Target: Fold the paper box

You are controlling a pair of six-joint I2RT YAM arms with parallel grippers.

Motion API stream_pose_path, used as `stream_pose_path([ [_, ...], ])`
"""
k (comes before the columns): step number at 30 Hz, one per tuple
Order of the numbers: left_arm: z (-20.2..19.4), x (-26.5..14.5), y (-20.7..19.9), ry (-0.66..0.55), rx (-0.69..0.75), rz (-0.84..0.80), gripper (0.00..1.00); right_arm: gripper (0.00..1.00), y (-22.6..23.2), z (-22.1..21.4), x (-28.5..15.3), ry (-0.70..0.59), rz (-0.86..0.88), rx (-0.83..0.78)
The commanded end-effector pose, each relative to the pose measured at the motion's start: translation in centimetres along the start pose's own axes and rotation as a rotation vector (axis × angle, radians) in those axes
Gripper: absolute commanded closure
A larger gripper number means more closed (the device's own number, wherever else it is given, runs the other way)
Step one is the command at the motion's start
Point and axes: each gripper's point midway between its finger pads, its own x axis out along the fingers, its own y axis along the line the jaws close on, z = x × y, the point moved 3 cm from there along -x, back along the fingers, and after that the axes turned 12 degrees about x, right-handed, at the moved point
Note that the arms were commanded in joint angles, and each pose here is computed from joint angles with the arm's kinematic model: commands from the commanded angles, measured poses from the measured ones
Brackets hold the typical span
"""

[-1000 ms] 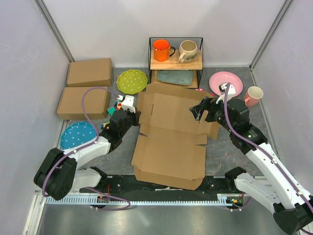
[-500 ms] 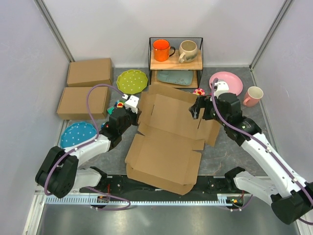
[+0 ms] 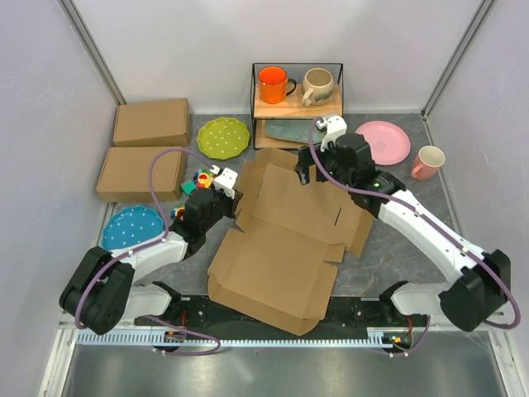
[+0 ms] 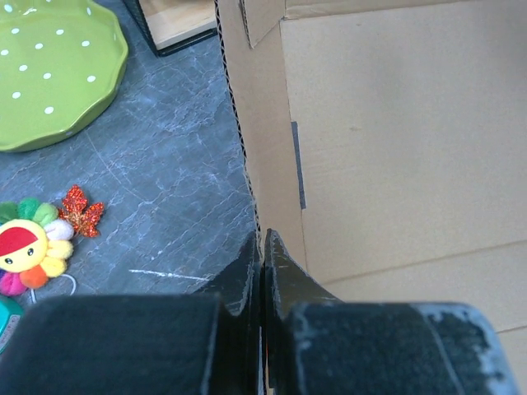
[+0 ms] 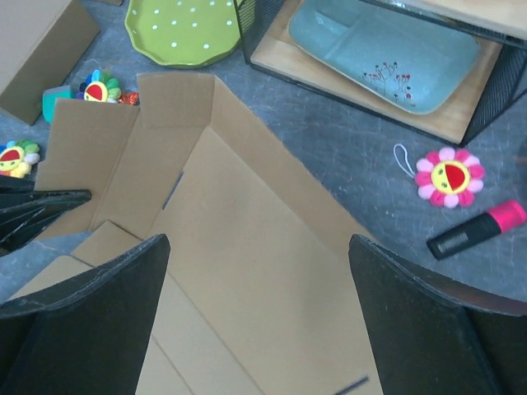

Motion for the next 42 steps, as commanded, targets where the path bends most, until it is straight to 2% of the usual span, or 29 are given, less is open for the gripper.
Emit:
stream_pose_path([
  [1,1.6,0.1,-0.3,-0.08,0.039,-0.012,0.98,0.02,1.5,4.5,1.9,-0.15,0.039,-0.105],
  [6,1.9,-0.2,-0.3,-0.09,0.045,-0.002,0.98,0.02,2.0,3.9,6.7,-0.057,0.07,-0.207],
  [15,2.3,-0.8,-0.2,-0.098,0.068,0.015,0.98,0.05,2.5,2.6,11.6,0.028,0.117,-0.282],
  [28,2.3,-0.9,0.3,-0.09,0.088,0.054,0.98,0.15,0.8,-1.5,13.6,0.125,0.09,-0.306],
  [31,2.4,-0.9,0.2,-0.09,0.089,0.052,0.98,0.23,0.4,-2.4,13.5,0.14,0.088,-0.314],
  [35,2.3,-0.9,0.3,-0.088,0.089,0.055,0.98,0.44,0.3,-2.6,13.4,0.143,0.09,-0.316],
  [42,2.3,-1.0,0.4,-0.083,0.092,0.067,0.98,0.6,-0.1,-2.2,12.6,0.123,0.073,-0.323],
])
